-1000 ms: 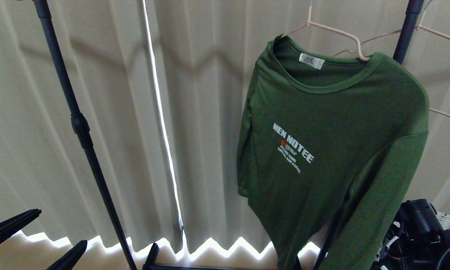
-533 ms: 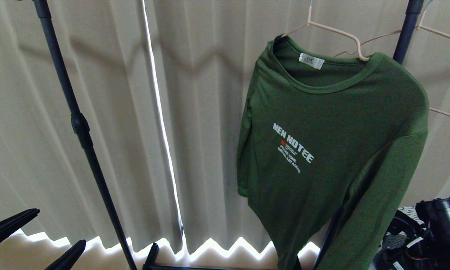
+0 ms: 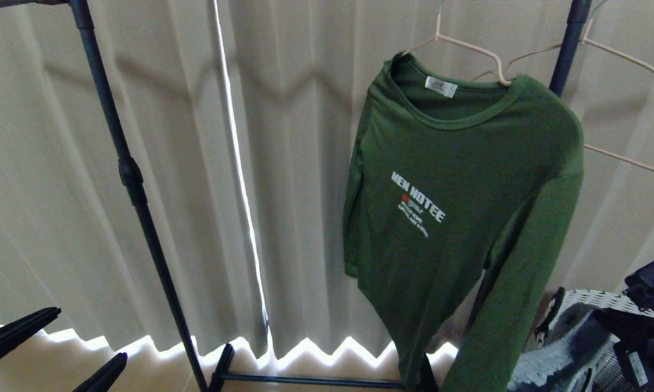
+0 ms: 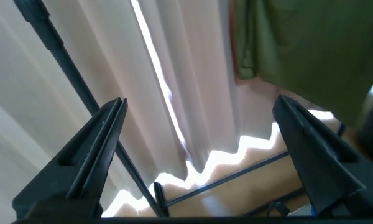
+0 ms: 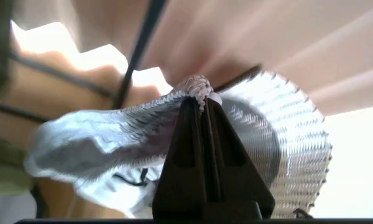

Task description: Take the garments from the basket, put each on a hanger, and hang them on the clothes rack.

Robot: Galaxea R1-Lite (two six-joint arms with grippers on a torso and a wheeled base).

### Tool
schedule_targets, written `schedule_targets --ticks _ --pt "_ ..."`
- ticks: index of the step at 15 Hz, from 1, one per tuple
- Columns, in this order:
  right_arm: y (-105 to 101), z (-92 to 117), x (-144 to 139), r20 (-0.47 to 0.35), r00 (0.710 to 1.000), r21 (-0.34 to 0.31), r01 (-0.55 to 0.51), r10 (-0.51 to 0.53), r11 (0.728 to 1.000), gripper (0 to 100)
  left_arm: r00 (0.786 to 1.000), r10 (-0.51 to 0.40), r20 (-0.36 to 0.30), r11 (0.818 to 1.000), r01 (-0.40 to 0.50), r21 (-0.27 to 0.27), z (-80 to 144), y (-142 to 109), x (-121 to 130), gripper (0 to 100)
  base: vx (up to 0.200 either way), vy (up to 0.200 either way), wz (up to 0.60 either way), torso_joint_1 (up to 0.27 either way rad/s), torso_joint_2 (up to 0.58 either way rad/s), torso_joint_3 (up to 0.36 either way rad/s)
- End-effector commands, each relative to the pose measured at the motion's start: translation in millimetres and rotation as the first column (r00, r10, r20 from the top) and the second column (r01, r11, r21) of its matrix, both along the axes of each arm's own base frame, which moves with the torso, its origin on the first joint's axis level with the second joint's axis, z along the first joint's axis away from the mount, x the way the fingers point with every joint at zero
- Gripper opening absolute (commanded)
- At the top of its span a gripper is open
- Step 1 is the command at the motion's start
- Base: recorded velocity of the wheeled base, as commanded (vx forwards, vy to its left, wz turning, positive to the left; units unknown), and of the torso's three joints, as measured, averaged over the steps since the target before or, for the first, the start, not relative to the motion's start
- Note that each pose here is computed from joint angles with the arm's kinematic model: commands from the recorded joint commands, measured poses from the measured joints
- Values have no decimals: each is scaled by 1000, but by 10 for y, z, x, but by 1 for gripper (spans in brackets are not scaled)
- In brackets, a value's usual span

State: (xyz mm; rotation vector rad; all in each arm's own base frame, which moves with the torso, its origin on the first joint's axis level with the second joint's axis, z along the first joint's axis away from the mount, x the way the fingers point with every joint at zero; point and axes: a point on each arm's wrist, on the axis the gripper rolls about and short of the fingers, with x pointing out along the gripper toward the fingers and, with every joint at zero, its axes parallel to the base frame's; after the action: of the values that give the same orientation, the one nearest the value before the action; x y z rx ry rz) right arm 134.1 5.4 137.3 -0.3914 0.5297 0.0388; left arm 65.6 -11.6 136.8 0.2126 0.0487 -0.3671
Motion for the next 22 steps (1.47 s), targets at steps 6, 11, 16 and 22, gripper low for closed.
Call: schedule_targets --ticks 6,11,16,22 --pt "8 140 -24 75 997 20 -34 33 999 0 1000 0 -10 1000 0 2 -21 0 -1 100 -200 0 0 2 6 3" --pt "17 171 38 75 996 26 -48 46 998 0 997 -75 -23 997 75 2 -59 -46 -24 100 -40 0 0 0 1 2" --pt "85 259 134 95 991 28 -93 90 995 0 983 -171 -63 985 172 -1 -102 -106 -46 100 0 0 0 0 0 0" --pt "367 627 307 207 950 74 -255 236 964 0 939 -322 -121 946 324 -2 174 -351 280 100 0 0 0 0 0 0"
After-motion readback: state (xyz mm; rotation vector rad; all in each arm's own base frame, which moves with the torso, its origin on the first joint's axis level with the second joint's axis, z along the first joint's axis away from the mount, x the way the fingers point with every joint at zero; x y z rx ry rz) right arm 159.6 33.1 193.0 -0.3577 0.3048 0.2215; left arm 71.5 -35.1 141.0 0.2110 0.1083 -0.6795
